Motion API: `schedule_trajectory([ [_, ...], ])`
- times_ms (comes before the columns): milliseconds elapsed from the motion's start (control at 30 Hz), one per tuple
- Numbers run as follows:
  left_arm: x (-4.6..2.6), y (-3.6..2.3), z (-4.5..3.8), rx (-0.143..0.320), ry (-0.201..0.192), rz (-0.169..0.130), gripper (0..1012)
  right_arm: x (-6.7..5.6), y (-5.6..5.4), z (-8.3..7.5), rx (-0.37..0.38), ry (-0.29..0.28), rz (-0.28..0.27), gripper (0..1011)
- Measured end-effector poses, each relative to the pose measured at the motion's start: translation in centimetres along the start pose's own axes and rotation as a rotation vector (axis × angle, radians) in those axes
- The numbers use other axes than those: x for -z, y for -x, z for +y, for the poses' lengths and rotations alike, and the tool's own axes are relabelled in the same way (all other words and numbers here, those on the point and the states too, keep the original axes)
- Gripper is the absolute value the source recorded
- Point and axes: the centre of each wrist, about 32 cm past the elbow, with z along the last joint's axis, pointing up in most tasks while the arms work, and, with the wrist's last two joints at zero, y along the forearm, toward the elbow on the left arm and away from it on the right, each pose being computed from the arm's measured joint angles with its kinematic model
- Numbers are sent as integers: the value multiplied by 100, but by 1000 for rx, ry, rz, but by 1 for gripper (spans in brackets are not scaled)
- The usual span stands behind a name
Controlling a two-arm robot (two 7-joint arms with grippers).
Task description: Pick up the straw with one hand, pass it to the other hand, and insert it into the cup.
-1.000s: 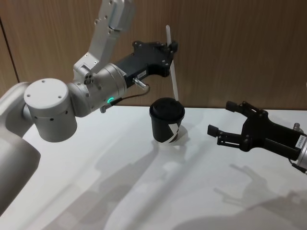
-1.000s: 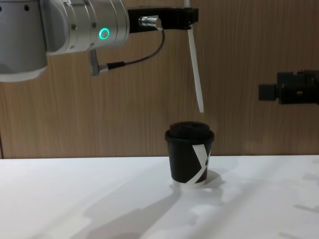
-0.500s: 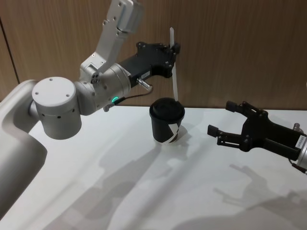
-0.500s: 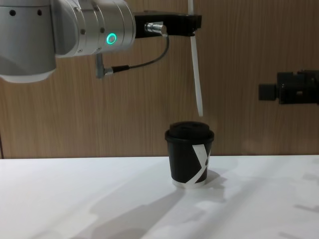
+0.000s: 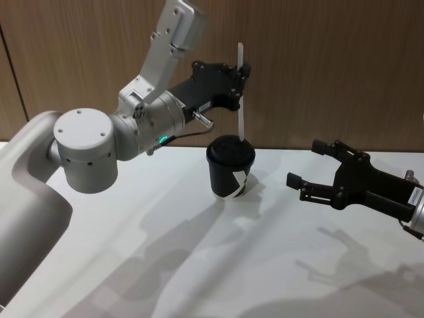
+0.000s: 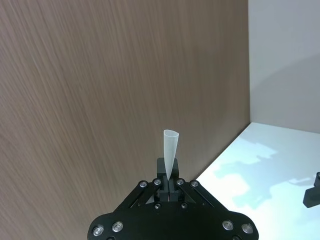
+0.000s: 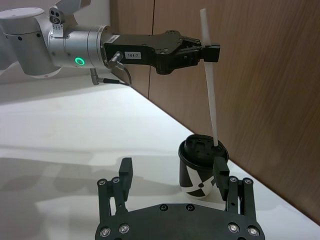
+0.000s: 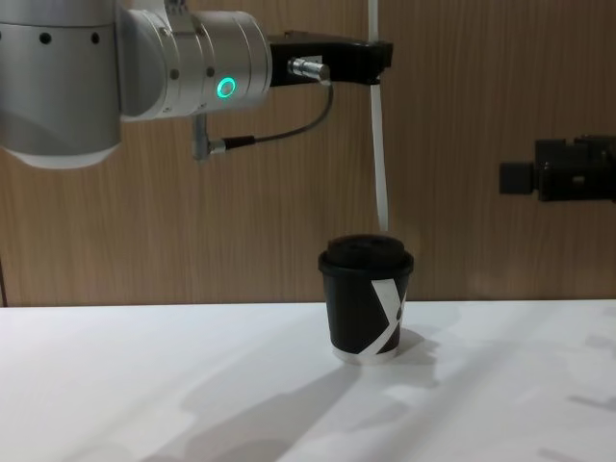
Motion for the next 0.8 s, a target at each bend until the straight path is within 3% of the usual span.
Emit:
schedule_trajectory([
  [467,60,40,-53,-20,-18,-33,3,0,0,0,0,0,0,1001],
  [800,107,63,-80,-23,-29,-30,4,0,0,0,0,0,0,1001],
])
